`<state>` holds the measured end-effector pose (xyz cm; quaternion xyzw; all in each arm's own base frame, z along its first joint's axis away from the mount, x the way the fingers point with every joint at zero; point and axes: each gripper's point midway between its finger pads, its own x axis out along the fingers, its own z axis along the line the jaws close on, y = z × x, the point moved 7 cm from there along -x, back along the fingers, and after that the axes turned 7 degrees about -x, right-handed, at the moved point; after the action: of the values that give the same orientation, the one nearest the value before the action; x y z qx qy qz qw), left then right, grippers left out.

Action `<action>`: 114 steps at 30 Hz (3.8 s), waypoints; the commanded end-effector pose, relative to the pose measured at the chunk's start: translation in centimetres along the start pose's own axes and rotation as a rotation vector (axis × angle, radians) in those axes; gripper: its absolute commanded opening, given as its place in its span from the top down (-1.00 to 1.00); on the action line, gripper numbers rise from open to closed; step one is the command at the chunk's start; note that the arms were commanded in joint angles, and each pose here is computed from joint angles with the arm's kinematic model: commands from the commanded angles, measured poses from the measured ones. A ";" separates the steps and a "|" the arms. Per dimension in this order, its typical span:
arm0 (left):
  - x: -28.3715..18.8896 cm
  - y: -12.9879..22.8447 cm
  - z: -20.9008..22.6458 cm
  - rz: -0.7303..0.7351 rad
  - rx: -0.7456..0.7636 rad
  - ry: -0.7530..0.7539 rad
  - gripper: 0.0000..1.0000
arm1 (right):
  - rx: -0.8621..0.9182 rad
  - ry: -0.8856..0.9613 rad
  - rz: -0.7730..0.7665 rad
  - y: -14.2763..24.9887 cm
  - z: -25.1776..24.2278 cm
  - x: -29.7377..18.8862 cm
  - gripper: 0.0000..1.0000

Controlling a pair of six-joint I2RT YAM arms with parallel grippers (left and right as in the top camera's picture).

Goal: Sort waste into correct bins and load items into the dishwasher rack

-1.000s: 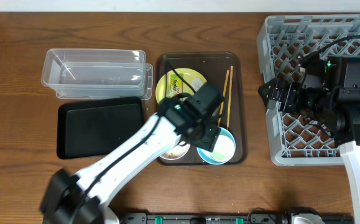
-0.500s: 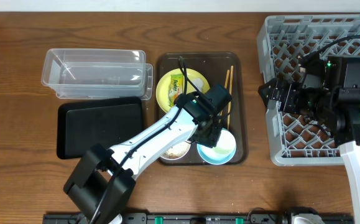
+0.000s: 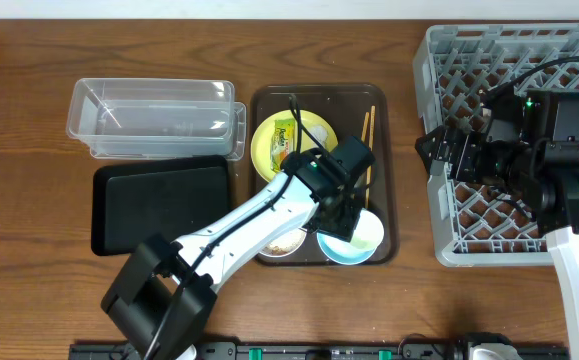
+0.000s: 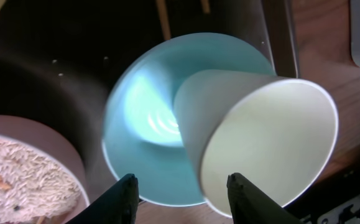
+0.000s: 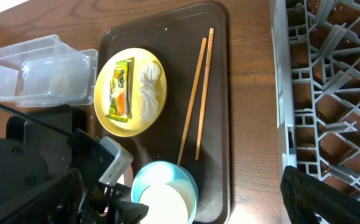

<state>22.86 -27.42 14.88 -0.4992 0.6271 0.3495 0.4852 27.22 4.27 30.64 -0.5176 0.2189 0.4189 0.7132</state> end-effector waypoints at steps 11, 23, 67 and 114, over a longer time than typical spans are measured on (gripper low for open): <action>0.7 0.5 -0.7 -0.015 0.038 -0.037 0.55 | 0.013 0.005 -0.019 -0.5 0.0 -0.5 -0.98; 1.1 0.5 0.1 -0.033 0.036 -0.095 0.81 | 0.015 0.005 -0.017 -0.4 0.0 -0.5 -0.99; -21.2 -0.5 6.5 -0.404 -0.028 0.770 0.87 | -0.454 -0.590 -0.109 -0.7 7.2 -1.8 -0.81; -24.8 0.3 7.7 -0.374 0.081 1.100 -0.18 | -0.208 -0.436 -0.191 -2.9 3.3 -3.1 0.01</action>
<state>25.20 -13.18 36.14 -0.6898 0.7056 -0.0691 0.1468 26.76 9.96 36.40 -0.4833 -0.1631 0.5442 0.6661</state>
